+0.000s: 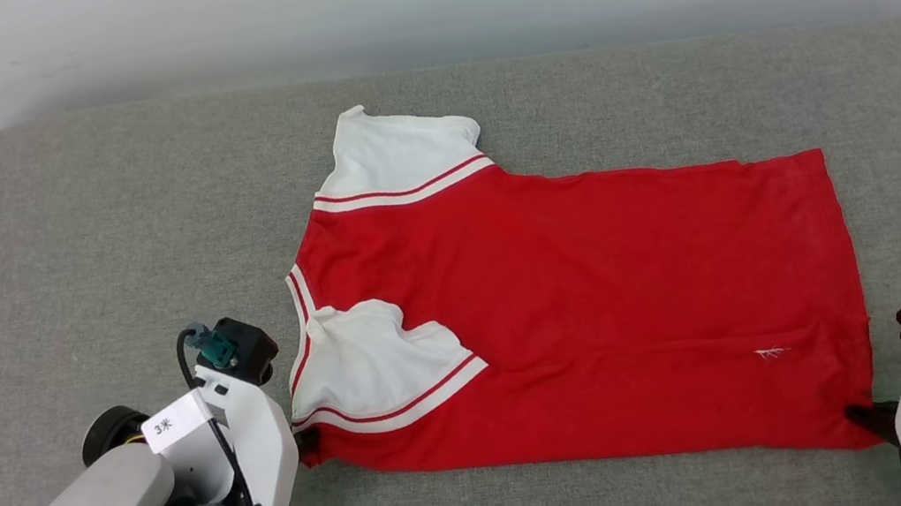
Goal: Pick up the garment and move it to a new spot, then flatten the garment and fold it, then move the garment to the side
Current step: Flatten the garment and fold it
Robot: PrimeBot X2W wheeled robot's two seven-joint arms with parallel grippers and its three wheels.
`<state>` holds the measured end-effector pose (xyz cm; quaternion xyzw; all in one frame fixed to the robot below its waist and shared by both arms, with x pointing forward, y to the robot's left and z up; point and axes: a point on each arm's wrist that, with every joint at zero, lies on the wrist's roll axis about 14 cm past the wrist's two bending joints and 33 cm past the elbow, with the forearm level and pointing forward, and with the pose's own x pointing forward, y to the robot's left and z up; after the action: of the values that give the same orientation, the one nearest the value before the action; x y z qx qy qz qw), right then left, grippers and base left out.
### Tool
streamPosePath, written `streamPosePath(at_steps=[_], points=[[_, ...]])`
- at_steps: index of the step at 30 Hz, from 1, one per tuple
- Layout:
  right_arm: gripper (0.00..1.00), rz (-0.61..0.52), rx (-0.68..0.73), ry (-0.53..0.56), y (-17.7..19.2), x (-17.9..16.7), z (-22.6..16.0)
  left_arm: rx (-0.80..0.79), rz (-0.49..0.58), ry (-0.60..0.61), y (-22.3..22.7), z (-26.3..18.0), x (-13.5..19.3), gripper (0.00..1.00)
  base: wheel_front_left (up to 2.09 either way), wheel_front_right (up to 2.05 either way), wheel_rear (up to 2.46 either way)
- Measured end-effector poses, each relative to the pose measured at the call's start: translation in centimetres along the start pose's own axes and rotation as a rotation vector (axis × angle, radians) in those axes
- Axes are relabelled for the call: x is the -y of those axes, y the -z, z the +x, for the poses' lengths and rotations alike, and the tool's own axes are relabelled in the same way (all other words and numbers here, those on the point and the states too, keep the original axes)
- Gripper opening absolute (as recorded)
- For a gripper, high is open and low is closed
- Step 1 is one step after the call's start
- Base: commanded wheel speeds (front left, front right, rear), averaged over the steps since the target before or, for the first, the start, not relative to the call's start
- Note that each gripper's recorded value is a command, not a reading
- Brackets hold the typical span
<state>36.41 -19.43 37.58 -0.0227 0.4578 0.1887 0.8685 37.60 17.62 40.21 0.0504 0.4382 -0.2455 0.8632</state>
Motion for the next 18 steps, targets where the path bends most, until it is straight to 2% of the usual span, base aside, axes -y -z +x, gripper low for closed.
streamPosePath(at_steps=[10,18], points=[[0.00,0.002,0.132,0.028,-1.9,1.0,-3.6,0.045,0.003,-0.003,0.3,-2.3,0.6,0.00,0.00,0.00,0.00],[0.00,0.016,0.131,0.026,-0.6,0.7,-5.1,0.031,-0.006,0.033,1.9,-3.4,2.4,0.00,0.00,0.00,0.00]])
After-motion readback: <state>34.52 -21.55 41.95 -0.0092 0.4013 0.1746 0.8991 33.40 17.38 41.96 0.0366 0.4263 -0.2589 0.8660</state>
